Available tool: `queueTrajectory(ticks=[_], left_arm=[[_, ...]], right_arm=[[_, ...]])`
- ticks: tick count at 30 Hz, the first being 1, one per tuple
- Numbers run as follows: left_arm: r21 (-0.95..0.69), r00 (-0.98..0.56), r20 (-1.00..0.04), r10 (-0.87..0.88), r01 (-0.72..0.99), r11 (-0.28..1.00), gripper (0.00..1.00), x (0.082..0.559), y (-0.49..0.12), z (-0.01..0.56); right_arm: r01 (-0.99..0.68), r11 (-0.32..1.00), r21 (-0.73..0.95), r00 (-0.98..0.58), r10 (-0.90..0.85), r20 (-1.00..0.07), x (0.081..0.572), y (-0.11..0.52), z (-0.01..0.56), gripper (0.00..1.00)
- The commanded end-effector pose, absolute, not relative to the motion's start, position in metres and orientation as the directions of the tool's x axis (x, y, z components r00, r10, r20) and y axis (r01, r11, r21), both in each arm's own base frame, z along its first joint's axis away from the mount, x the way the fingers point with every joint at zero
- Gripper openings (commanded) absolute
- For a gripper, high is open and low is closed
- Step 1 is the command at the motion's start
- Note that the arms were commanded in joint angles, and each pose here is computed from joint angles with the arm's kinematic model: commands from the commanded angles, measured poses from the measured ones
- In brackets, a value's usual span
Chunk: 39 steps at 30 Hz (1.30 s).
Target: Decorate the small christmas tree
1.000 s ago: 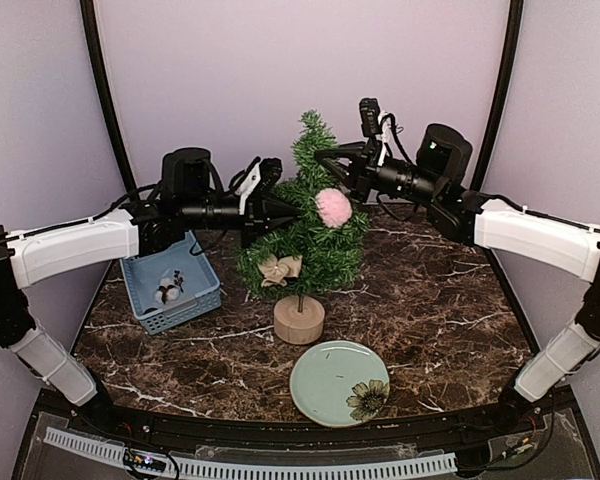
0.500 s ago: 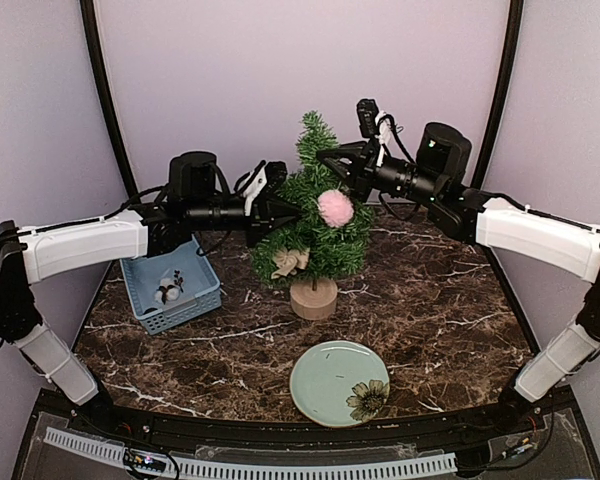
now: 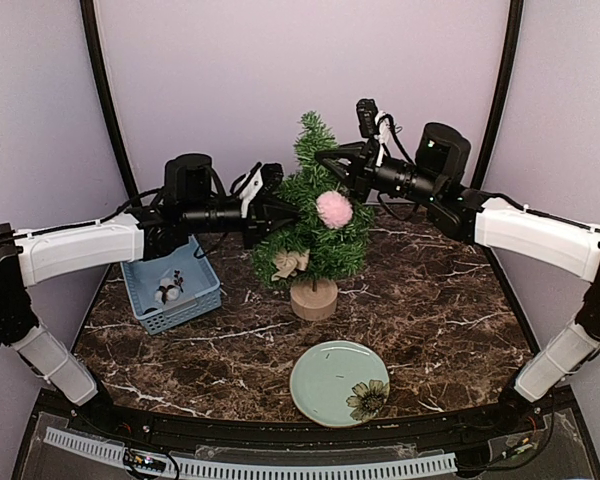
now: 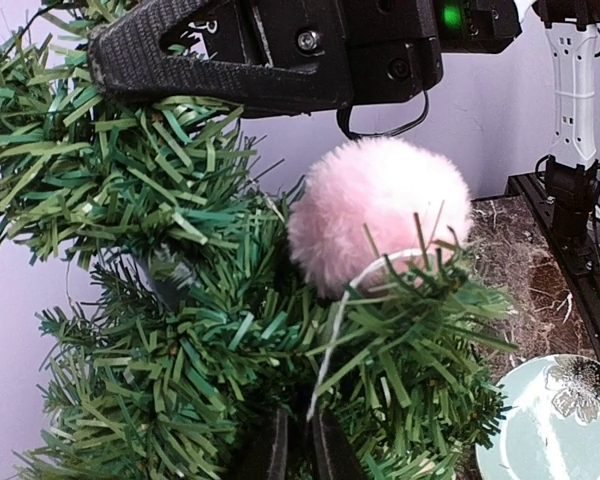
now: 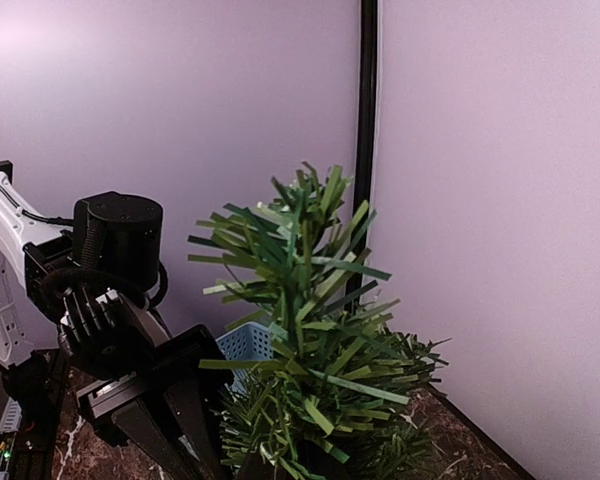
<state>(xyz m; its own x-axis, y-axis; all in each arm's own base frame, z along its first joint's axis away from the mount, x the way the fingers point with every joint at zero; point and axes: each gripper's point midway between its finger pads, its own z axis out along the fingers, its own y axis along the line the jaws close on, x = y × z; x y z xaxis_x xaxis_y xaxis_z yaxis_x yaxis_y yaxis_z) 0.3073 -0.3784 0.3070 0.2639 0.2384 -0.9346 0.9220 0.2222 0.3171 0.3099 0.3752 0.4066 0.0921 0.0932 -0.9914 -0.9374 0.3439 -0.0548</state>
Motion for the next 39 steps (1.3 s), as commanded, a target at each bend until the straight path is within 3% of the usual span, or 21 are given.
queueTrajectory(ticks=[1,9,14,20,29,32,39], left_arm=[[0.357,0.316,-0.929,0.192,0.899,0.252,0.12,0.298,-0.366,0.336],[0.368,0.33,-0.927,0.179,0.893,0.258,0.19,0.291,-0.36,0.346],[0.375,0.338,-0.924,0.177,0.893,0.25,0.13,0.288,-0.359,0.348],[0.35,0.311,-0.931,0.191,0.907,0.233,0.27,0.286,-0.359,0.341],[0.303,0.254,-0.943,0.214,0.922,0.241,0.27,0.286,-0.358,0.323],[0.301,0.248,-0.943,0.222,0.921,0.248,0.24,0.289,-0.358,0.321],[0.314,0.268,-0.942,0.203,0.918,0.244,0.03,0.284,-0.356,0.33]], right_arm=[[-0.947,0.305,-0.098,0.162,0.19,-0.968,0.296,0.377,0.443,0.0],[-0.955,0.279,-0.096,0.154,0.193,-0.969,0.292,0.382,0.441,0.0],[-0.957,0.275,-0.097,0.154,0.195,-0.969,0.292,0.384,0.442,0.0],[-0.957,0.274,-0.097,0.155,0.196,-0.968,0.292,0.384,0.443,0.0],[-0.957,0.27,-0.102,0.16,0.201,-0.967,0.29,0.385,0.444,0.0],[-0.956,0.274,-0.102,0.16,0.2,-0.966,0.29,0.385,0.444,0.0],[-0.952,0.288,-0.104,0.166,0.2,-0.966,0.292,0.383,0.444,0.0]])
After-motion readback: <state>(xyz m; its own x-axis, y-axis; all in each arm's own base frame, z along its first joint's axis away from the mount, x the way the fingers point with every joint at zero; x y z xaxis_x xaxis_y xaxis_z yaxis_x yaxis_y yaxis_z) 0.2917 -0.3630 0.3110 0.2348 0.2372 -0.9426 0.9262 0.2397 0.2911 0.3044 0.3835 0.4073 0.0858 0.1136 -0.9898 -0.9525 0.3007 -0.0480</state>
